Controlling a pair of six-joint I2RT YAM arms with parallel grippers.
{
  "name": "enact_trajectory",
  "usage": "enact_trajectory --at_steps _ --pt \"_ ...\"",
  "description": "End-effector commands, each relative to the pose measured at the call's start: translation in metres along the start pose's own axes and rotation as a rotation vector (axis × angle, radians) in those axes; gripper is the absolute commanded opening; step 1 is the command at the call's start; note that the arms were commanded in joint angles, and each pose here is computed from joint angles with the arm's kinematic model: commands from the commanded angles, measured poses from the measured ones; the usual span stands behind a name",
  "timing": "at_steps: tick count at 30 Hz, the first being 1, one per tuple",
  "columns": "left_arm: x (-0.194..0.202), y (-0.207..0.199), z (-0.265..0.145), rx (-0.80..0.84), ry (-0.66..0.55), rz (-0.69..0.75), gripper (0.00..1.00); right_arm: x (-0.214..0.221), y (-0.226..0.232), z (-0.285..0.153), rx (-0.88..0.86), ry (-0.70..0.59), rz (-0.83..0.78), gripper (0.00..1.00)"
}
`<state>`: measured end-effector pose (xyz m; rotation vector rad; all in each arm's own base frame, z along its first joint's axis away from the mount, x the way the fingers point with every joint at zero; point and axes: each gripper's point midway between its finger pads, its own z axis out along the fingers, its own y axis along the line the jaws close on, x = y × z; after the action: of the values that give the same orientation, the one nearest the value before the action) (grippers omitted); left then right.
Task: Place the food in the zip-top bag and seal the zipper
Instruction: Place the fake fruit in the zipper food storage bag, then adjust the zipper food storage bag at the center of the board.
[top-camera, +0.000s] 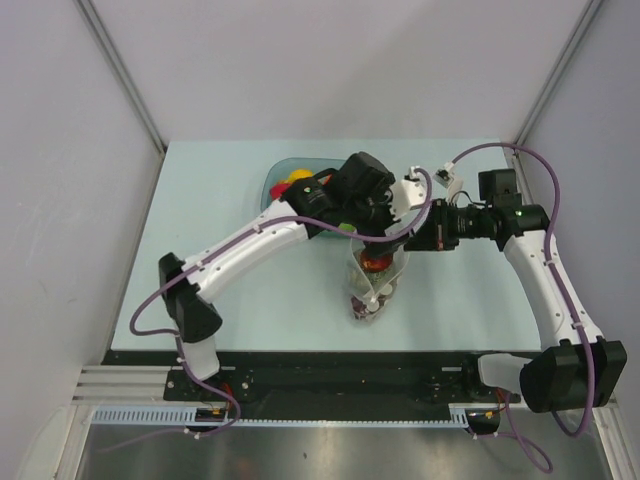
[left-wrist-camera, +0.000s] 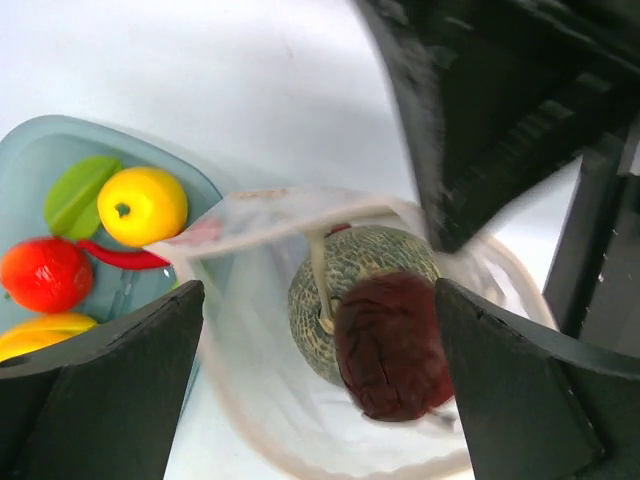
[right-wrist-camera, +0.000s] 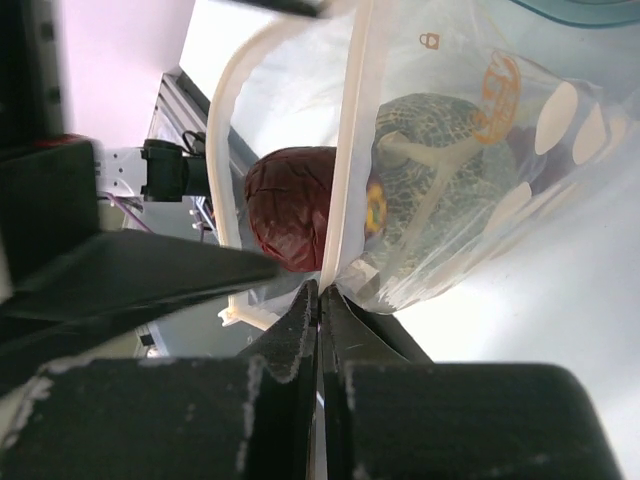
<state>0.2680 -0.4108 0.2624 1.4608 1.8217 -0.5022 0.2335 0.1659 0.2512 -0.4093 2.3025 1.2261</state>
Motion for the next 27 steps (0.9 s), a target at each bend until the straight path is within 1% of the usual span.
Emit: enact_trajectory --at_steps 1,2,3,4,5,6,9,13,14,16,17,19,22,25,26,27 --pt "-0.038 -0.024 -0.078 0.127 -0.249 0.179 0.98 -0.02 0.009 -0.006 -0.03 -0.042 -0.027 0.0" --pt "-0.042 -0.043 -0.1 0.2 -0.31 0.243 0.96 -0.02 0.009 -0.007 -0.032 -0.041 -0.02 0.0" --pt "-0.025 -0.055 -0.101 0.254 -0.299 0.316 0.93 -0.02 0.008 -0.006 -0.034 -0.039 -0.018 0.0" --pt "-0.02 -0.063 -0.107 0.287 -0.309 0.353 0.92 -0.02 0.009 -0.006 -0.035 -0.041 -0.022 0.0" --pt "-0.019 -0.073 -0.121 0.32 -0.35 0.418 0.91 -0.02 0.009 -0.006 -0.036 -0.041 -0.022 0.0" --pt "-0.006 -0.079 -0.117 0.352 -0.327 0.426 0.9 -0.02 0.01 -0.006 -0.037 -0.04 -0.026 0.0" --pt "0.007 -0.086 -0.11 0.379 -0.295 0.483 0.88 -0.02 0.011 -0.006 -0.039 -0.039 -0.038 0.0" --pt "0.011 -0.089 -0.094 0.377 -0.268 0.558 0.87 -0.019 0.013 -0.006 -0.044 -0.035 -0.044 0.0" --pt "0.013 -0.09 -0.09 0.378 -0.261 0.609 0.85 -0.019 0.013 -0.006 -0.043 -0.034 -0.049 0.0" --pt "0.027 -0.093 -0.076 0.393 -0.198 0.65 0.82 -0.017 0.015 -0.006 -0.044 -0.028 -0.058 0.0" --pt "0.033 -0.091 -0.071 0.398 -0.176 0.68 0.79 -0.018 0.015 -0.006 -0.042 -0.028 -0.063 0.0" --pt "0.051 -0.091 -0.057 0.421 -0.095 0.689 0.75 -0.017 0.015 -0.006 -0.041 -0.027 -0.067 0.0" --pt "0.072 -0.084 -0.043 0.417 -0.014 0.71 0.71 -0.016 0.017 -0.005 -0.041 -0.024 -0.078 0.0" --pt "0.089 -0.083 -0.036 0.42 0.029 0.748 0.59 -0.017 0.018 -0.004 -0.042 -0.023 -0.084 0.0" --pt "0.088 -0.084 -0.038 0.417 0.017 0.767 0.49 -0.017 0.018 -0.003 -0.042 -0.018 -0.084 0.0" --pt "0.089 -0.087 -0.039 0.422 0.015 0.772 0.45 -0.017 0.018 -0.002 -0.042 -0.014 -0.086 0.0"
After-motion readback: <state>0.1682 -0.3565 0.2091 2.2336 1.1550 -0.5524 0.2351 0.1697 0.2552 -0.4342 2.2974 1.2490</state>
